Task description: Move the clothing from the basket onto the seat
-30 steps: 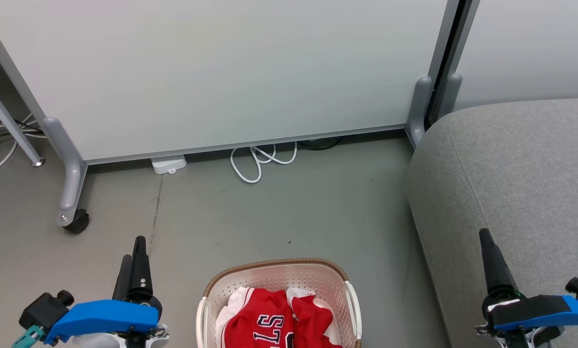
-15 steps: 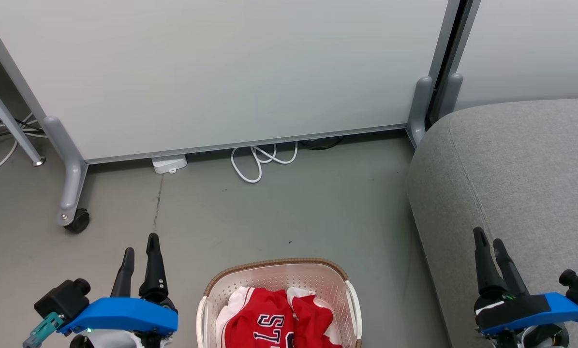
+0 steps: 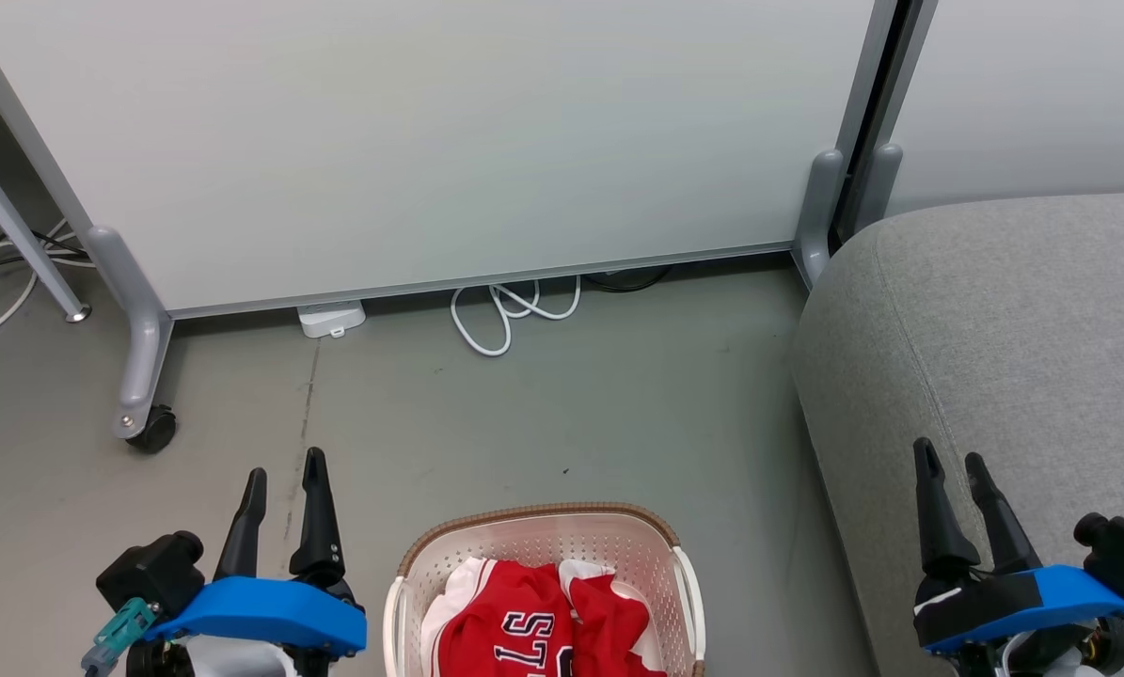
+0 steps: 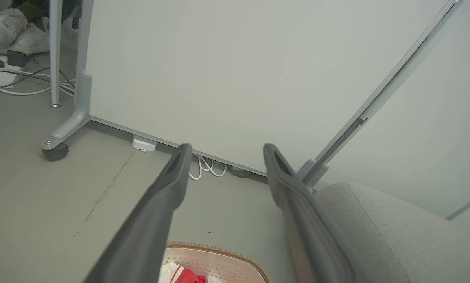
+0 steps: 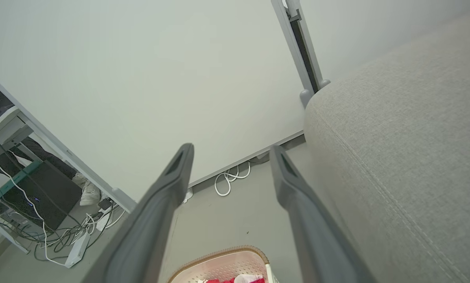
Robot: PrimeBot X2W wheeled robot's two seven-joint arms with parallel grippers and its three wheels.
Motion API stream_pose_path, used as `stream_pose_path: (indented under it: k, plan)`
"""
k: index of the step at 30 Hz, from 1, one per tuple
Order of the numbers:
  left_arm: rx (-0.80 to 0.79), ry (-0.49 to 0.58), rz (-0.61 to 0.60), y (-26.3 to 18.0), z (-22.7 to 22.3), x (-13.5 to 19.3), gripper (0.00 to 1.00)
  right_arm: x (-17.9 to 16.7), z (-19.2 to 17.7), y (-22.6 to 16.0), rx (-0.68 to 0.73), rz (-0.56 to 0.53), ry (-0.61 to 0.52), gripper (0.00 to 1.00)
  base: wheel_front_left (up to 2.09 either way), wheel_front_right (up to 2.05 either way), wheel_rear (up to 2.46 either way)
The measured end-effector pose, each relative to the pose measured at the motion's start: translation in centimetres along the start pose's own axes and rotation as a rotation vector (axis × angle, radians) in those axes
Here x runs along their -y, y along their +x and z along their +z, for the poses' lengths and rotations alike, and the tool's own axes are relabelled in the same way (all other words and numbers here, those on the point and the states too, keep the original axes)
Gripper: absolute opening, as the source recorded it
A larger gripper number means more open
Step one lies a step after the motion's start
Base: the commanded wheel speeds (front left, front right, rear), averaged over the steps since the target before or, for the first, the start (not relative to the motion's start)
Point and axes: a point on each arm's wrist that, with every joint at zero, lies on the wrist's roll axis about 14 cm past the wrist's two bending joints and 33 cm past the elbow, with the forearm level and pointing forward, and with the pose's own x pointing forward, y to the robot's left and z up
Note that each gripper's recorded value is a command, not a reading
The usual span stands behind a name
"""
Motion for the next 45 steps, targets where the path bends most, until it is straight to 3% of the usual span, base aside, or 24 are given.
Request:
stream_pose_path:
  k: [18,45]
  plan:
    - [0.026,0.165,-0.042,-0.1,0.0,1.1,1.00,-0.5,0.3,0.1,0.008,0.031,-0.203,1.00,0.00,0.00,0.00]
    - [0.063,0.287,-0.079,-0.3,-0.1,1.9,1.00,-1.8,0.4,0.0,0.020,0.091,-0.442,1.00,0.00,0.00,0.00]
